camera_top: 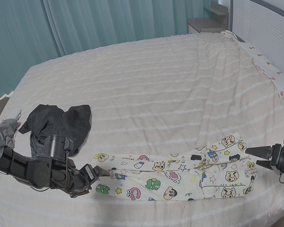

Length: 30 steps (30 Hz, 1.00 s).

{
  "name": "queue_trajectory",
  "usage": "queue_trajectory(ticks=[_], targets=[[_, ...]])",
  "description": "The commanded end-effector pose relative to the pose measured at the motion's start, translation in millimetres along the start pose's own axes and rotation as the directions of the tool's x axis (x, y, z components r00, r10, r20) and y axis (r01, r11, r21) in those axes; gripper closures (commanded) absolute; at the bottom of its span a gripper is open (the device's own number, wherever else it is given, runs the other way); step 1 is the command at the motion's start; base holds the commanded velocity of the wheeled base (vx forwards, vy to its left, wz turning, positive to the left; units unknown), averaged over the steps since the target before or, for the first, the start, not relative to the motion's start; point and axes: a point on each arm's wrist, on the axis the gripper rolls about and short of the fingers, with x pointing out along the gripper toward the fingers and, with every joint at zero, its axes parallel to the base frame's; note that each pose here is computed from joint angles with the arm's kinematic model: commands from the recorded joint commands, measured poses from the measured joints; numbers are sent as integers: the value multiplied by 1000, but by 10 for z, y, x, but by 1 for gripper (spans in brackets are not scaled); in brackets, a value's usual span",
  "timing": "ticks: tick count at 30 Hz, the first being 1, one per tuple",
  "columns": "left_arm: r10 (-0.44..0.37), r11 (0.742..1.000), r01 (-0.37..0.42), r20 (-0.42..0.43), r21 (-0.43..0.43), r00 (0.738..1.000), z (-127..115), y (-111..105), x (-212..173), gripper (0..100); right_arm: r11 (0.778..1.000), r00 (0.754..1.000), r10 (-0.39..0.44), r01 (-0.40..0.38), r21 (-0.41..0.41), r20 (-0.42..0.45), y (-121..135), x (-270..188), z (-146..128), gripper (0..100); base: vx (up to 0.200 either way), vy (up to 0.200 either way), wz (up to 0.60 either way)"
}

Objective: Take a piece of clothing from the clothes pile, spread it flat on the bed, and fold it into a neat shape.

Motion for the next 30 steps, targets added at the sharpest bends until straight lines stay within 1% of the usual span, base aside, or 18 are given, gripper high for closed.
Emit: queue_trajectory(ticks=[1, 2, 4, 5, 6, 9, 11, 13, 15, 17, 19, 21, 24, 25, 26, 30], targets=[[-22, 1000, 23, 55, -7, 998, 79, 51, -19, 0, 1000, 1000, 1, -1, -3, -18, 1, 1, -35, 0, 0, 0, 0], [-40, 999, 40, 82, -1, 996, 108, 57, -31, 0, 1000, 1000, 2, -2, -6, -22, 3, -1, -46, 0, 0, 0, 0], [-47, 999, 47, 94, 4, 994, 123, 58, -34, 0, 1000, 1000, 1, -1, -8, -26, 0, 0, -52, 0, 0, 0, 0], [-57, 998, 51, 144, 44, 988, 185, 104, -58, 0, 1000, 999, -6, 5, -30, -35, -13, 0, -69, 0, 0, 0, 0], [-47, 997, 37, 151, 71, 987, 184, 134, -52, 0, 999, 999, -12, 10, -37, -40, -24, -6, -82, 0, 0, 0, 0], [-11, 993, -9, 167, 117, 986, 223, 241, -43, 0, 998, 998, -26, 23, -58, -59, -54, -1, -113, 0, 0, 0, 0], [-8, 991, -15, 175, 129, 985, 266, 276, -37, 0, 997, 997, -31, 26, -74, -67, -62, 7, -127, 0, 0, 0, 0], [-21, 990, -10, 220, 141, 975, 379, 335, -67, 0, 996, 997, -35, 30, -81, -69, -65, 12, -131, 0, 0, 0, 0], [-42, 982, -10, 264, 189, 964, 500, 402, -73, 0, 996, 997, -39, 33, -80, -72, -69, 13, -134, 0, 0, 0, 0], [-62, 965, -13, 275, 263, 960, 589, 513, -23, 0, 996, 997, -37, 32, -80, -69, -68, 11, -131, 0, 0, 0, 0], [-88, 939, -8, 263, 344, 961, 660, 617, 30, 0, 996, 997, -36, 31, -80, -68, -66, 9, -130, 0, 0, 0, 0], [-124, 918, 26, 223, 396, 967, 673, 666, 110, 0, 996, 997, -34, 29, -79, -70, -62, 3, -132, 0, 0, 0, 0], [-165, 908, 77, 182, 413, 969, 678, 687, 207, 0, 997, 997, -34, 28, -74, -73, -59, 2, -137, 0, 0, 0, 0], [-165, 908, 77, 182, 413, 969, 678, 687, 207, 0, 997, 997, -34, 28, -74, -73, -59, 2, -137, 0, 0, 0, 0], [-192, 901, 110, 159, 420, 968, 691, 693, 261, 0, 997, 997, -35, 30, -72, -72, -57, -4, -138, 0, 0, 0, 0], [-221, 886, 134, 150, 445, 964, 710, 691, 295, 0, 997, 996, -43, 37, -71, -81, -64, -11, -147, 0, 0, 0, 0]])
